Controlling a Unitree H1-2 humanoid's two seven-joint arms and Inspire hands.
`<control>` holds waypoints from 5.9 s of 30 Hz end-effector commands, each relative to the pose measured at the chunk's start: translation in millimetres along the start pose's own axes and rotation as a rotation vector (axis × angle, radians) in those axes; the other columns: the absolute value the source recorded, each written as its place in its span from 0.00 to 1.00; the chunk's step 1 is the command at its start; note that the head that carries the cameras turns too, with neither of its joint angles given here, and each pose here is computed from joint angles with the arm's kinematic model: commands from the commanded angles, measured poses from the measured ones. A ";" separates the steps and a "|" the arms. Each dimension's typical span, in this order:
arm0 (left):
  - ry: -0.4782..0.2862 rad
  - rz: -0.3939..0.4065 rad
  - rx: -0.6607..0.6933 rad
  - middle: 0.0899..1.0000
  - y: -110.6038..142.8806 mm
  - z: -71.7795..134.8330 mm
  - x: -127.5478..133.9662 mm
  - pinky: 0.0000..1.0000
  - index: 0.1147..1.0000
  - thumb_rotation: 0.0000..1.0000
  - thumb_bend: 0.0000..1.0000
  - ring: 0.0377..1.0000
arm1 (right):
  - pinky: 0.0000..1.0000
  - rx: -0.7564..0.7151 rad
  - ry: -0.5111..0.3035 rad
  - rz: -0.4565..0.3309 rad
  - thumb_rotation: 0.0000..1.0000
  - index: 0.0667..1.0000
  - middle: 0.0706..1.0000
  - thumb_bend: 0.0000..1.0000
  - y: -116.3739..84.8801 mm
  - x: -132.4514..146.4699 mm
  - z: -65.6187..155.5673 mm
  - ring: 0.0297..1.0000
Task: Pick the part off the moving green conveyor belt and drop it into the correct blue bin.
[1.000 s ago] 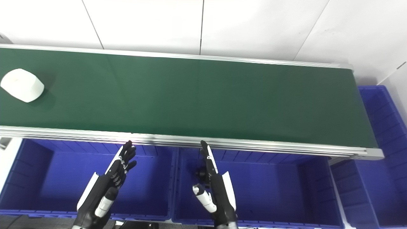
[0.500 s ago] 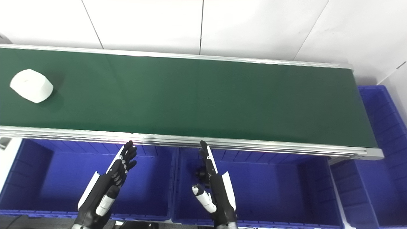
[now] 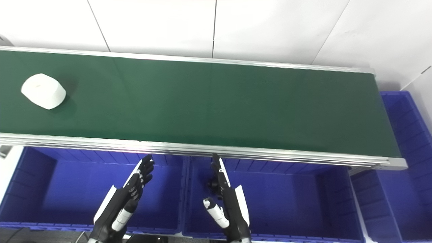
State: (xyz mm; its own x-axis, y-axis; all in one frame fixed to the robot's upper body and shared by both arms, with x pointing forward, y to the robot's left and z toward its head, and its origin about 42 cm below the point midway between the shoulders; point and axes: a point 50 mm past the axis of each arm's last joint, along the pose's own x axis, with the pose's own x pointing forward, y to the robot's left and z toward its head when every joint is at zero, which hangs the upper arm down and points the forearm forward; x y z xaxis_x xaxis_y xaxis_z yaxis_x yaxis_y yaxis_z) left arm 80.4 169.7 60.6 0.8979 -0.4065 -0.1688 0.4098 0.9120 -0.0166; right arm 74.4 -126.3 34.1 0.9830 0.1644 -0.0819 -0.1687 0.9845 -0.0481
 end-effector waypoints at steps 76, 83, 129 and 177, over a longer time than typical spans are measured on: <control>-0.357 -0.164 1.597 0.80 234.1 244.4 201.4 0.72 0.81 0.17 1.00 0.79 | 1.00 0.042 -0.054 0.051 0.95 1.00 1.00 0.85 -16.4 27.6 -10.1 0.98; -0.222 -0.269 1.706 0.81 255.1 241.6 222.6 0.72 0.82 0.21 1.00 0.79 | 1.00 0.033 -0.055 0.056 0.96 1.00 1.00 0.85 -16.6 26.7 -9.9 0.98; 0.004 -0.419 1.810 0.37 207.3 185.2 298.9 0.29 0.43 0.00 0.52 0.33 | 0.97 0.074 -0.080 0.071 0.96 1.00 1.00 0.85 -3.8 17.3 4.2 0.97; -0.075 -0.493 1.404 0.45 126.4 156.0 87.0 0.37 0.43 0.00 0.50 0.40 | 0.90 0.061 -0.096 0.094 0.95 1.00 0.99 0.83 -18.6 15.2 63.2 0.93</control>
State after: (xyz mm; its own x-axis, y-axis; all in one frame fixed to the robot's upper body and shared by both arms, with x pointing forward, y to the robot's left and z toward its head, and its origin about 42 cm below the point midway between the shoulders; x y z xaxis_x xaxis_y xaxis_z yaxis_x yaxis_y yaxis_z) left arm 235.1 237.3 195.6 0.5919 -0.6914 -0.4142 0.4886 -0.1009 0.8666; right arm 98.6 -141.0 87.0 0.9682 0.2502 -0.0042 -0.2502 0.9682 -0.0007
